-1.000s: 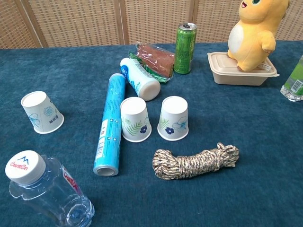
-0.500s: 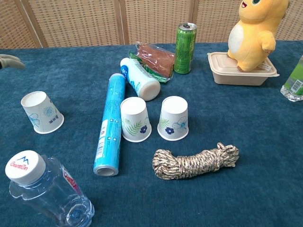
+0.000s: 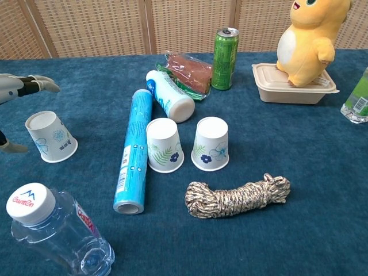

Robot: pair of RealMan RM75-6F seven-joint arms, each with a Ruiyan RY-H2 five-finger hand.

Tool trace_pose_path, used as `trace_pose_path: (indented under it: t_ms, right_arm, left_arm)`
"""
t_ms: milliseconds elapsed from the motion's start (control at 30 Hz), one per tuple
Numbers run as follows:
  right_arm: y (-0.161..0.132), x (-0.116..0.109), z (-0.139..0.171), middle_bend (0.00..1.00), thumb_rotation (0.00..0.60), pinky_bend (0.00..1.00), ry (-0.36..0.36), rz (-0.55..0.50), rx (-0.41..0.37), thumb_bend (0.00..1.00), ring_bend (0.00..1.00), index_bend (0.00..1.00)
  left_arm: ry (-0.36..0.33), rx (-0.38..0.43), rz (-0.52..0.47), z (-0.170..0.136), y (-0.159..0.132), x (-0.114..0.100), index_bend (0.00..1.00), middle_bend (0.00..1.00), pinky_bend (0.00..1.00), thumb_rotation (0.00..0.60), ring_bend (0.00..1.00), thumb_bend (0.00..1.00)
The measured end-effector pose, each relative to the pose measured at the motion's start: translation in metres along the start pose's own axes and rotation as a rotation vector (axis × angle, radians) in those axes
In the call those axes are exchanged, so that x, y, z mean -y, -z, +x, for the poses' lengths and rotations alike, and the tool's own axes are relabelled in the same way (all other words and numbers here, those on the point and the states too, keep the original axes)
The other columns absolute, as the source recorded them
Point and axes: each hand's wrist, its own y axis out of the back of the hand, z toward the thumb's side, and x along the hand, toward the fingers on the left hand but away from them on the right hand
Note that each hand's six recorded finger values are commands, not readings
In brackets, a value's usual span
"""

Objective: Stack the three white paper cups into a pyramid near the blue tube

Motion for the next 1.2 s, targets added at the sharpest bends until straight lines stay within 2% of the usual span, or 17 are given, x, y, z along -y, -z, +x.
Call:
trace_pose_path:
  t_ms: [133, 233, 300, 433, 533, 600, 800, 1200]
  right_arm:
    - [0.001, -0.001, -0.001, 0.24, 0.600, 0.08, 0.002, -0.006, 0.005, 0.02, 0.11, 0.11]
    - [0.003, -0.003, -0.001, 0.24, 0.600, 0.08, 0.011, -0.002, 0.017, 0.03, 0.11, 0.13]
    - [0.004, -0.004, -0.001, 0.24, 0.600, 0.08, 0.016, 0.002, 0.026, 0.03, 0.11, 0.15]
    - [0.007, -0.003, -0.001, 0.23, 0.600, 0.07, 0.008, 0.010, 0.052, 0.03, 0.11, 0.15]
    - [0.009, 0.001, 0.000, 0.16, 0.600, 0.01, -0.022, 0.015, 0.070, 0.02, 0.04, 0.12]
    - [0.011, 0.004, 0.000, 0.12, 0.600, 0.00, -0.047, 0.023, 0.080, 0.00, 0.00, 0.09]
    - [0.010, 0.004, 0.001, 0.05, 0.600, 0.00, -0.074, 0.039, 0.085, 0.00, 0.00, 0.08]
    - [0.011, 0.006, 0.002, 0.04, 0.600, 0.00, -0.097, 0.029, 0.087, 0.00, 0.00, 0.08]
  left_arm:
    - [0.013, -0.007, 0.003, 0.007, -0.006, 0.005, 0.00, 0.00, 0.03, 0.600, 0.00, 0.24]
    - [0.016, -0.017, 0.010, 0.011, -0.009, 0.010, 0.01, 0.00, 0.15, 0.600, 0.00, 0.24]
    - [0.014, -0.027, 0.014, 0.013, -0.009, 0.012, 0.10, 0.04, 0.26, 0.600, 0.05, 0.25]
    - [0.011, -0.053, 0.028, 0.016, -0.008, 0.016, 0.20, 0.15, 0.35, 0.600, 0.17, 0.26]
    - [0.011, -0.065, 0.045, 0.017, -0.008, 0.018, 0.26, 0.22, 0.40, 0.600, 0.23, 0.27]
    - [0.012, -0.067, 0.052, 0.017, -0.009, 0.019, 0.28, 0.24, 0.41, 0.600, 0.25, 0.27]
    - [0.002, -0.069, 0.058, 0.019, -0.011, 0.020, 0.28, 0.24, 0.41, 0.600, 0.26, 0.29]
    - [-0.027, -0.061, 0.044, 0.015, -0.011, 0.010, 0.32, 0.28, 0.44, 0.600, 0.28, 0.30]
